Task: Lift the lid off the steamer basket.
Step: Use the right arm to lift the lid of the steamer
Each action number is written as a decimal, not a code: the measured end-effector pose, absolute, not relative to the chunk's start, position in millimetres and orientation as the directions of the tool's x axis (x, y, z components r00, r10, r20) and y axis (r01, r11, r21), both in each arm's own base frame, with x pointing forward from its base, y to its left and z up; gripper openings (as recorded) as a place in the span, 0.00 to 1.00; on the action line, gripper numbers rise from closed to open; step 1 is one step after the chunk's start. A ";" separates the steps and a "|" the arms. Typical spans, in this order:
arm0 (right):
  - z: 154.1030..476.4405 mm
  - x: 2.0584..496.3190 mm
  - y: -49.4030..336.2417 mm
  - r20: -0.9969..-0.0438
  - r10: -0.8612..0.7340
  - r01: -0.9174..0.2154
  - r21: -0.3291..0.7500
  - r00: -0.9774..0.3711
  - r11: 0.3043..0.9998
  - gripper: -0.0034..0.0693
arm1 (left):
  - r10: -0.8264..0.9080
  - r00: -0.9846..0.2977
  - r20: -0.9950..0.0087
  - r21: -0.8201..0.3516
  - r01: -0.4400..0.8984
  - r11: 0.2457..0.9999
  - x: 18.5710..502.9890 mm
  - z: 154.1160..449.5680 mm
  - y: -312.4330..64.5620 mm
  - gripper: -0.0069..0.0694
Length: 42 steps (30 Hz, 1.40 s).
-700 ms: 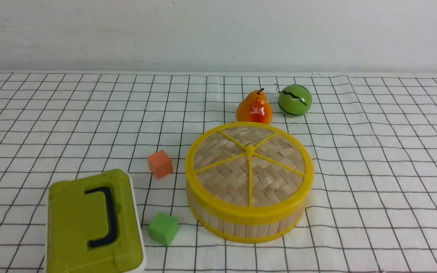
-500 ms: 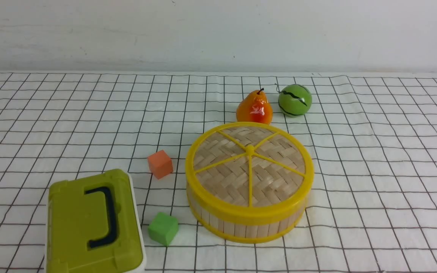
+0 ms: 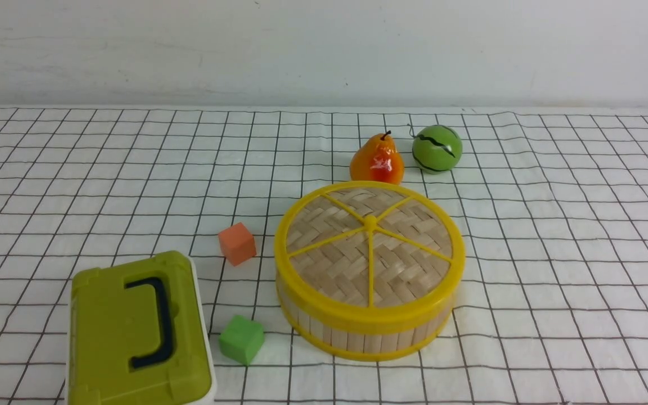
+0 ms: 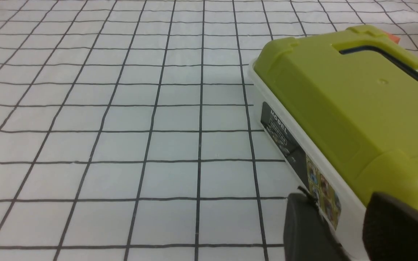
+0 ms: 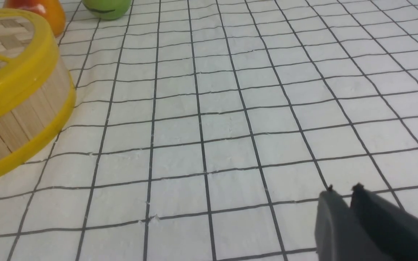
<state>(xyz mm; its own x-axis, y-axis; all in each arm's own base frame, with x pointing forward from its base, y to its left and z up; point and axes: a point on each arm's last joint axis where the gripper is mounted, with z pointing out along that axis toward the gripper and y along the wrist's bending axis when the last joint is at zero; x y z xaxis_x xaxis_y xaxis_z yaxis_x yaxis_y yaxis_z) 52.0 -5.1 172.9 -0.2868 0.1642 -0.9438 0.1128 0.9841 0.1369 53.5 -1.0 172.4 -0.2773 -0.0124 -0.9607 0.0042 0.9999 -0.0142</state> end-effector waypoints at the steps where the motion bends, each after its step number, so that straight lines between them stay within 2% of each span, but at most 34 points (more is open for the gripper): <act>1: 172.9 52.0 -5.1 -0.944 0.164 0.113 0.137 -0.287 0.984 0.15 | -0.012 -0.277 -0.961 -0.014 0.004 1.000 53.5 172.4 -1.0 0.40; 16: 172.9 52.0 -5.1 -0.944 0.165 0.113 0.138 -0.287 0.984 0.17 | -0.012 -0.277 -0.961 -0.014 0.004 1.000 53.5 172.4 -1.0 0.40; 20: 172.7 52.0 -2.8 -0.931 0.226 0.107 0.204 -0.286 0.973 0.17 | -0.012 -0.277 -0.961 -0.014 0.004 1.000 53.5 172.4 -1.0 0.40; 21: 172.7 52.1 -0.4 -0.913 0.291 0.102 0.273 -0.285 0.957 0.18 | -0.012 -0.277 -0.961 -0.014 0.004 1.000 53.5 172.4 -1.0 0.40; 22: 172.7 52.1 0.0 -0.909 0.303 0.102 0.286 -0.285 0.953 0.18 | -0.012 -0.277 -0.961 -0.014 0.004 1.000 53.5 172.4 -1.0 0.40; 23: 173.2 52.2 4.0 -0.858 0.428 0.099 0.418 -0.283 0.903 0.18 | -0.012 -0.277 -0.961 -0.014 0.004 1.000 53.5 172.4 -1.0 0.40; 25: 173.9 52.1 9.2 -0.754 0.592 0.104 0.590 -0.285 0.801 0.19 | -0.012 -0.277 -0.961 -0.014 0.004 1.000 53.5 172.4 -1.0 0.40; 26: 174.6 51.9 12.9 -0.666 0.686 0.106 0.691 -0.292 0.715 0.19 | -0.012 -0.277 -0.961 -0.014 0.004 1.000 53.5 172.4 -1.0 0.40; 27: 174.9 51.9 13.4 -0.651 0.701 0.106 0.706 -0.292 0.700 0.19 | -0.012 -0.277 -0.961 -0.014 0.004 1.000 53.5 172.4 -1.0 0.40; 29: 175.5 51.8 19.1 -0.475 0.827 0.116 0.843 -0.301 0.525 0.19 | -0.012 -0.277 -0.961 -0.014 0.004 1.000 53.5 172.4 -1.0 0.40; 30: 176.0 51.8 19.4 -0.464 0.834 0.115 0.850 -0.300 0.514 0.19 | -0.012 -0.277 -0.961 -0.014 0.004 1.000 53.5 172.4 -1.0 0.40; 31: 177.1 52.0 20.9 -0.404 0.865 0.112 0.885 -0.298 0.452 0.19 | -0.012 -0.277 -0.961 -0.014 0.004 1.000 53.5 172.4 -1.0 0.40; 33: 180.2 52.8 20.5 -0.376 0.885 0.095 0.905 -0.276 0.414 0.19 | -0.012 -0.277 -0.961 -0.014 0.004 1.000 53.5 172.4 -1.0 0.40; 38: 182.9 53.7 18.7 -0.410 0.878 0.068 0.897 -0.248 0.438 0.20 | -0.012 -0.277 -0.961 -0.014 0.004 1.000 53.5 172.4 -1.0 0.40; 41: 186.1 53.1 19.4 -0.495 0.830 0.037 0.853 -0.258 0.520 0.20 | -0.012 -0.277 -0.961 -0.014 0.004 1.000 53.5 172.4 -1.0 0.40; 42: 198.7 50.8 21.3 -0.569 0.778 -0.010 0.809 -0.265 0.588 0.20 | -0.012 -0.277 -0.961 -0.014 0.004 1.000 53.5 172.4 -1.0 0.40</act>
